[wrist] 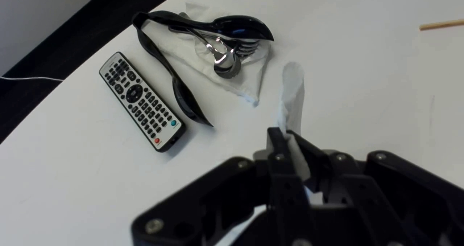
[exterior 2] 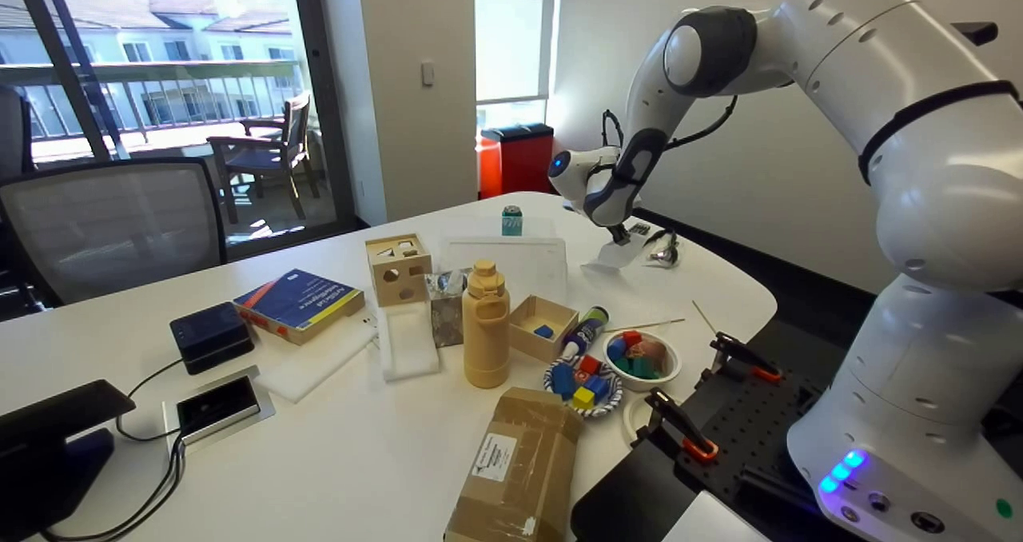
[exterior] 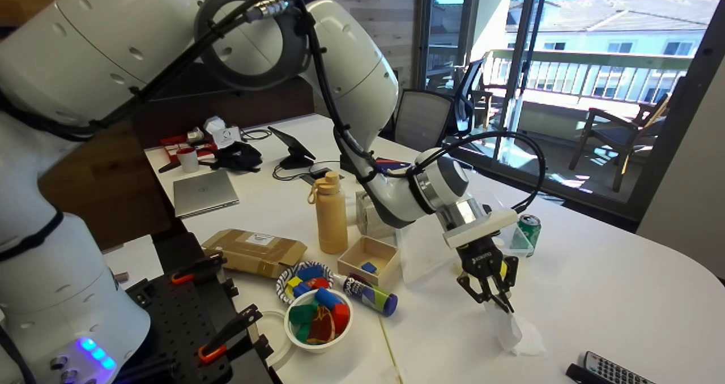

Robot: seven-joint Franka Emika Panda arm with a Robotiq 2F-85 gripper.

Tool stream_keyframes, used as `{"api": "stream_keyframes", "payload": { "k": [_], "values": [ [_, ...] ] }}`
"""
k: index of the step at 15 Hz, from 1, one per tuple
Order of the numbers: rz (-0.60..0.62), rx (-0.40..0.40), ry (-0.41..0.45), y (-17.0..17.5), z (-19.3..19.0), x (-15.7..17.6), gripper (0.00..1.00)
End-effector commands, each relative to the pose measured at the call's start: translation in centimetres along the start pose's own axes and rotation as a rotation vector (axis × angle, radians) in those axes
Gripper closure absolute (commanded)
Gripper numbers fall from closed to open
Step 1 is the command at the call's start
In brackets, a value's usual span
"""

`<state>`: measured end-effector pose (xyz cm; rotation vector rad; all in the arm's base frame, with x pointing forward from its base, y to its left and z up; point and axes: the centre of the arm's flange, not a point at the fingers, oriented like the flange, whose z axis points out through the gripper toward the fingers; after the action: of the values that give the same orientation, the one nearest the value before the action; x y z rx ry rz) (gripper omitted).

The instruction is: Fold the napkin in four

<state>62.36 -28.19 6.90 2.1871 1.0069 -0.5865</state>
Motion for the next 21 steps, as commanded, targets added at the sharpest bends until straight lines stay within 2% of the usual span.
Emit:
{"api": "stream_keyframes", "payload": {
  "k": [1, 6, 12, 17, 21],
  "values": [
    [0.038, 0.045, 0.078, 2.9, 0.0, -1.4, 0.98],
    [0.088, 0.087, 0.142, 6.2, 1.4, -1.7, 0.98],
    [0.034, 0.053, 0.152, 9.4, 2.4, 0.8, 0.98],
    [-0.130, -0.009, 0.134, 9.9, 2.7, 4.6, 0.98],
    [-0.285, -0.127, 0.128, 9.5, 1.9, 6.7, 0.98]
  ]
}}
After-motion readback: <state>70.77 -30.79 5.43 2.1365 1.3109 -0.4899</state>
